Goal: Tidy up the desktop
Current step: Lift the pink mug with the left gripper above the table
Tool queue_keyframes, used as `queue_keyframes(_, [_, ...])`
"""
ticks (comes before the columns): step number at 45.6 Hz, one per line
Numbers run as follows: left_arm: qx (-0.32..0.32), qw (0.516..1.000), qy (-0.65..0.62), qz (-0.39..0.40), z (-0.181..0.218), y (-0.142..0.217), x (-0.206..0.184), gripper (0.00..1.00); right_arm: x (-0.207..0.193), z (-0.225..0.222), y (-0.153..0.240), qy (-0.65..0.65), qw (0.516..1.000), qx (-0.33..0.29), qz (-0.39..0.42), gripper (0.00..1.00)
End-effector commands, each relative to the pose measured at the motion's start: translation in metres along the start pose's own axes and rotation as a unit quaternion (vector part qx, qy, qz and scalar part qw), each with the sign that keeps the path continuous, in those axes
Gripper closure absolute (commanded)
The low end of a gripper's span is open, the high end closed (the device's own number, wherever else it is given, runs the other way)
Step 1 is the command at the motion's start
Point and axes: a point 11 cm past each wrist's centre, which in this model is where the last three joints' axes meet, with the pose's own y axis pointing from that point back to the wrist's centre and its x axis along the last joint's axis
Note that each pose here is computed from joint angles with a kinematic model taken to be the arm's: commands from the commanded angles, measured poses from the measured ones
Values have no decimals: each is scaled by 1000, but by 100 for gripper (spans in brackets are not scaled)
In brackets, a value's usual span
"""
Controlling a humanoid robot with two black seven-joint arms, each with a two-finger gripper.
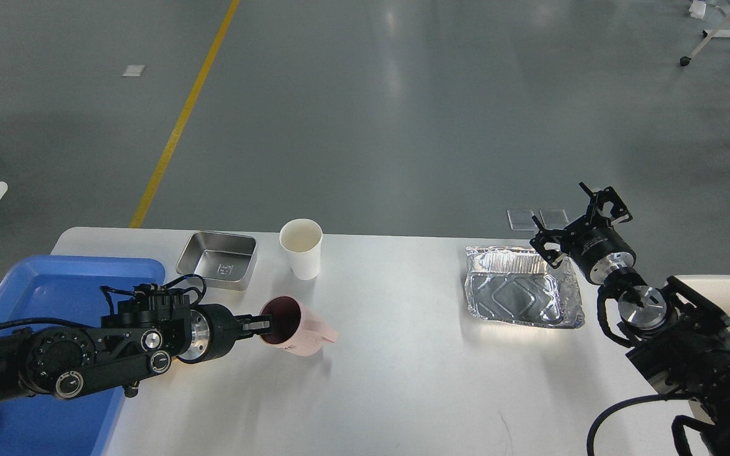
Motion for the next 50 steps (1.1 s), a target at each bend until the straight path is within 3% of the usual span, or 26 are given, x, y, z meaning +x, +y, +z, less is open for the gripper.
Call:
queue_keyframes(1, [-3, 1000, -14, -11, 4, 10, 15, 100, 0, 0, 0, 0, 1000, 0, -1, 0])
queue_keyframes(14, [28, 999, -25, 31, -25, 66, 80, 100, -2, -2, -1, 0, 1000, 2, -2, 0])
queue_keyframes(30, [41, 994, -20, 102, -45, 177, 155, 100, -5, -3, -3, 0, 1000, 3, -5, 0])
queue_keyframes(50, [39, 990, 15, 138, -58, 279, 187, 100, -8, -3, -4, -1, 1000, 4, -8, 0])
